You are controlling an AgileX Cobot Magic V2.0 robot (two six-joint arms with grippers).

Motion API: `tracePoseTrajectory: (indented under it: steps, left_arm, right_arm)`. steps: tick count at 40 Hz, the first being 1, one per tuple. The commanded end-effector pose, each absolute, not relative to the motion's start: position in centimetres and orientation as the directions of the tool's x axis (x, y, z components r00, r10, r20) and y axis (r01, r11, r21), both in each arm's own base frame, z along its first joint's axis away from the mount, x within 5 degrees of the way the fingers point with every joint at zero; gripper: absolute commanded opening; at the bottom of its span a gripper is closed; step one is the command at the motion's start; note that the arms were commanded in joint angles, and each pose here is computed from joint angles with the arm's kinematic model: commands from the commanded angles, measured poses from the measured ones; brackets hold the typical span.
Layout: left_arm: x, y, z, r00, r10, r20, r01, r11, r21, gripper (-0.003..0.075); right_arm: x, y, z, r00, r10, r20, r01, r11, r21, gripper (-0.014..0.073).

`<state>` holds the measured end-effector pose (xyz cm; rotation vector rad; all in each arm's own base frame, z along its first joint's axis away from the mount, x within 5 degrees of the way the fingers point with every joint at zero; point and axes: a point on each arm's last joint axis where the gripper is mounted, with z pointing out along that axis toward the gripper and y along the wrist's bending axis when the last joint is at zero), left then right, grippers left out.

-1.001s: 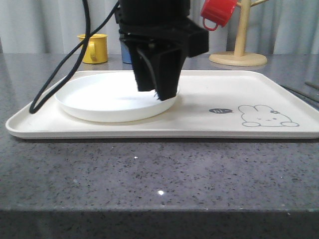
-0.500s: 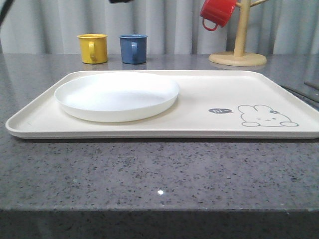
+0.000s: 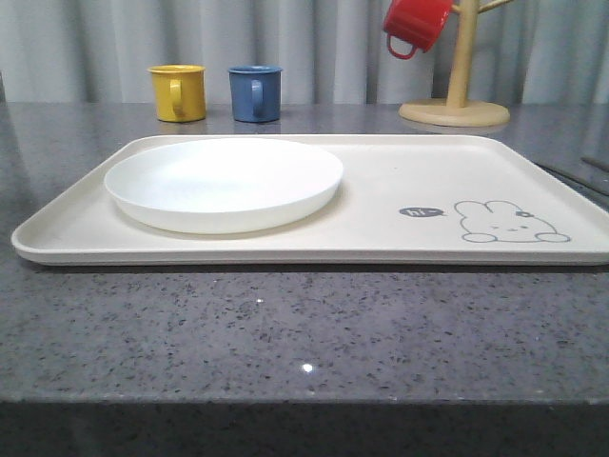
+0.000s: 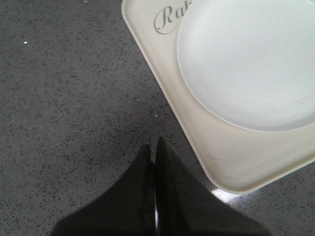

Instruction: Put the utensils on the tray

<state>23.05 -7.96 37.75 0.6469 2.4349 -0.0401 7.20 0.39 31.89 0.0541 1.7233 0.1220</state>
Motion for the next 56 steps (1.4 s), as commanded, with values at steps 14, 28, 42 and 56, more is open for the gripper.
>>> tracePoseTrajectory:
  steps: [14,28,42,56]
  left_arm:
    - [11.7,-3.8,34.4,-0.238,0.228,-0.944,0.346,0.928,0.137,-0.0018]
    - [3.7,-1.4,30.3,0.083,0.064,-0.994,0.317,0.944,0.087,-0.0018]
    - [2.3,-1.1,30.4,0.141,0.017,-0.99,0.326,0.943,0.062,-0.0018]
    - [2.3,-1.1,30.4,0.141,0.017,-0.99,0.326,0.943,0.062,-0.0018]
  right_arm:
    - [7.3,0.3,33.6,-0.06,0.105,-0.993,-0.033,0.994,0.107,0.0561]
    - [7.3,0.3,33.6,-0.06,0.105,-0.993,-0.033,0.994,0.107,0.0561]
    - [7.3,0.3,33.6,-0.06,0.105,-0.993,-0.033,0.994,0.107,0.0561]
    - [7.3,0.3,33.6,-0.06,0.105,-0.993,-0.033,0.994,0.107,0.0561]
